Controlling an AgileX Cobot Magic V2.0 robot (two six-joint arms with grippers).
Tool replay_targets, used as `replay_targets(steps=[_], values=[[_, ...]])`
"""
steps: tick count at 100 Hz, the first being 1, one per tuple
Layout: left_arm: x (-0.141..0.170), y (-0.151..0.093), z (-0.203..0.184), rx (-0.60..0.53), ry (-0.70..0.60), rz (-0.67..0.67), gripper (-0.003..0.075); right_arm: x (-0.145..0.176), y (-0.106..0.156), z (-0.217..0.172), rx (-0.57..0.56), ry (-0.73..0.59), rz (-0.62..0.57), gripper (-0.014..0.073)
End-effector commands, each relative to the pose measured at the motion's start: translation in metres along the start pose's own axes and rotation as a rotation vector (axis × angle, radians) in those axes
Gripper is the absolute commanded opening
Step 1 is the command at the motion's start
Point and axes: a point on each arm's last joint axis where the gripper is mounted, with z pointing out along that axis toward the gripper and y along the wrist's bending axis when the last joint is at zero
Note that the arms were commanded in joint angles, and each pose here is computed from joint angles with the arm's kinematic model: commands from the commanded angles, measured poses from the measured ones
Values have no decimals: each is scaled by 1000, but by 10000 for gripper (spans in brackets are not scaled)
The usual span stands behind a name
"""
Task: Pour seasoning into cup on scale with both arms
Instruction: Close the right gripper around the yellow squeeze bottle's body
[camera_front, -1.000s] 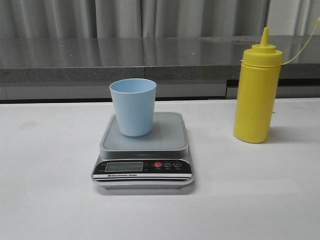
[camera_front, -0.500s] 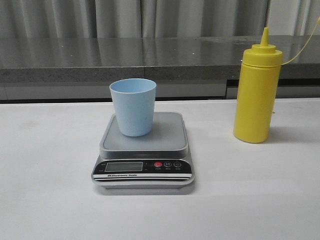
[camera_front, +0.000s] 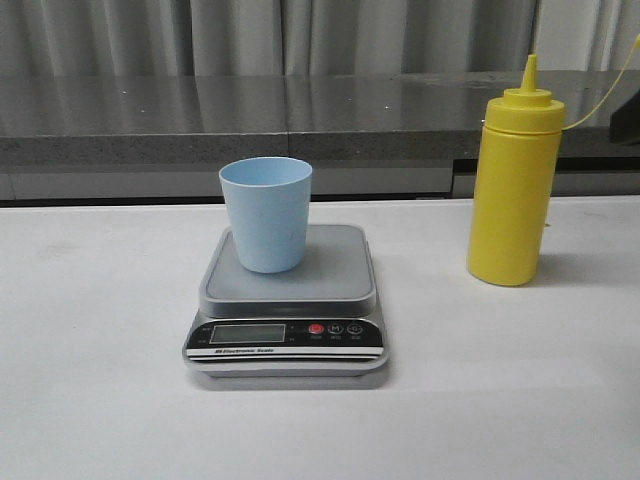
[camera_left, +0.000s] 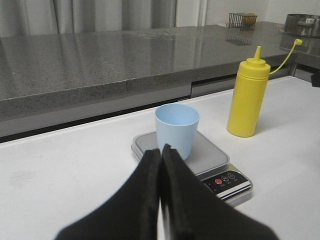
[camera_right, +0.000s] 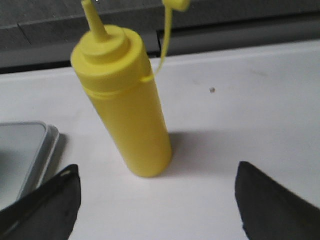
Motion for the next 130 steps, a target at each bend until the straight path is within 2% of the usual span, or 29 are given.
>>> replay_targets(steps=[1, 7, 16, 42, 56, 75, 130], values=[[-16, 1, -1, -9, -102, -13, -20, -16, 9, 6, -74, -206, -42, 623], [-16, 1, -1, -9, -102, -13, -20, -14, 12, 13, -108, -272, -64, 623], [-16, 1, -1, -9, -102, -13, -20, -9, 14, 25, -133, -298, -83, 623], [-16, 1, -1, -9, -102, -13, -20, 24, 9, 61, -137, -193, -95, 653], [-16, 1, -1, -9, -102, -13, -20, 33, 8, 72, -141, -179, -94, 653], [-16, 1, -1, -9, -102, -13, -20, 37, 13, 90, -186, -187, -126, 653], [-16, 1, -1, -9, -102, -13, -20, 37, 14, 139, -188, -223, -111, 653]])
